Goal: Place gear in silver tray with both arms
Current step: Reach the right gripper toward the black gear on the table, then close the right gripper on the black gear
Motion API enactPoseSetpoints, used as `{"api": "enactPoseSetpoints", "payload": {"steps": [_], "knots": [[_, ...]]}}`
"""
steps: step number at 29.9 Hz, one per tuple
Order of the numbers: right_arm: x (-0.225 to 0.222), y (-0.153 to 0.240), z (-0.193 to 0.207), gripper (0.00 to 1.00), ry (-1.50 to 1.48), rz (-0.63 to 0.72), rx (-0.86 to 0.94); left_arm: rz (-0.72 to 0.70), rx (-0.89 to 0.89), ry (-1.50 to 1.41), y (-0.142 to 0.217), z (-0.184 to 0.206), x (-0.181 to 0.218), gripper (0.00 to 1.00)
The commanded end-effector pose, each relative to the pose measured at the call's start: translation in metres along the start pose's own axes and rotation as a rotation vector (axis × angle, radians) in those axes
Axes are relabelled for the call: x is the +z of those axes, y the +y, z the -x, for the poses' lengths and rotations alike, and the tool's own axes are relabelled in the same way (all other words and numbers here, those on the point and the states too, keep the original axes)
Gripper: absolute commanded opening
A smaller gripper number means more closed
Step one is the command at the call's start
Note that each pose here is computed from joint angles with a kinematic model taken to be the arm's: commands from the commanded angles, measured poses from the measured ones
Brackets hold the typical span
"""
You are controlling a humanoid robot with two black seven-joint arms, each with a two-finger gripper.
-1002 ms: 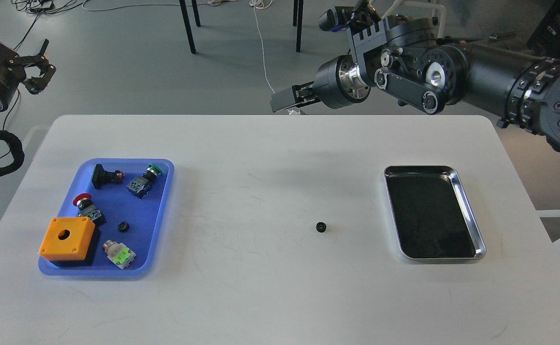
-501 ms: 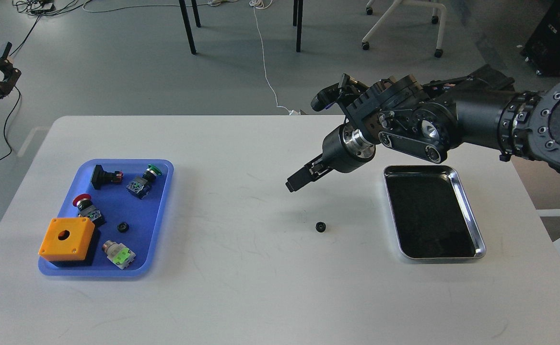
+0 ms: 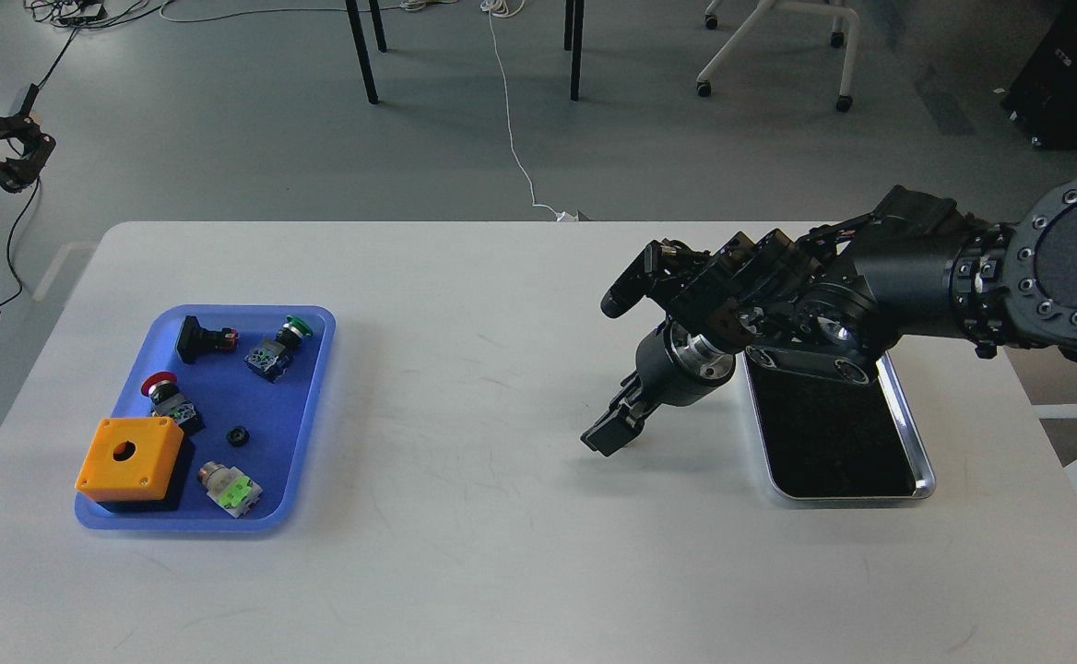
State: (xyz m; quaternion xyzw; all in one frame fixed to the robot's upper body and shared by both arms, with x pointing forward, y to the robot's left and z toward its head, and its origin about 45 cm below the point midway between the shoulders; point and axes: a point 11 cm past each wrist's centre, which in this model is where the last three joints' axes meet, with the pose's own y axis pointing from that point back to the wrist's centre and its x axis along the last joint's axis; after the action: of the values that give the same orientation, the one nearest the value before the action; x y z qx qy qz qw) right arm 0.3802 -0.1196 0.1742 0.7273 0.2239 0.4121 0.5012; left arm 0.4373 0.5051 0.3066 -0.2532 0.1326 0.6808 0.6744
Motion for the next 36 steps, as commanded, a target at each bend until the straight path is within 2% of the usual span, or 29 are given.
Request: {"api": "enactPoseSetpoints", "payload": {"steps": [1,7,11,19,26,33,36], "knots": [[-0.002,-0.010,0.012,0.90,0.000,-0.014,-0.017,0.000,0.000,0.001,0.000,0.000,-0.001,0.98],[-0.004,-0.022,0.030,0.76,0.025,-0.025,-0.050,-0.006,0.007,-0.001,0.003,-0.003,-0.002,0.98],[-0.002,-0.022,0.029,0.70,0.024,-0.022,-0.046,-0.011,0.009,0.001,0.004,-0.004,-0.005,0.98],[0.002,-0.024,0.022,0.68,0.050,-0.013,0.036,-0.021,0.002,0.018,0.002,0.000,-0.015,0.98],[0.001,-0.028,0.026,0.67,0.047,-0.022,0.039,-0.019,0.003,0.014,0.002,0.000,-0.013,0.98],[0.005,-0.027,0.024,0.56,0.046,-0.007,0.048,-0.021,0.006,0.013,0.003,-0.001,-0.014,0.98],[0.006,-0.028,0.026,0.56,0.041,-0.008,0.046,-0.022,0.005,0.014,0.003,-0.001,-0.014,0.98]]}}
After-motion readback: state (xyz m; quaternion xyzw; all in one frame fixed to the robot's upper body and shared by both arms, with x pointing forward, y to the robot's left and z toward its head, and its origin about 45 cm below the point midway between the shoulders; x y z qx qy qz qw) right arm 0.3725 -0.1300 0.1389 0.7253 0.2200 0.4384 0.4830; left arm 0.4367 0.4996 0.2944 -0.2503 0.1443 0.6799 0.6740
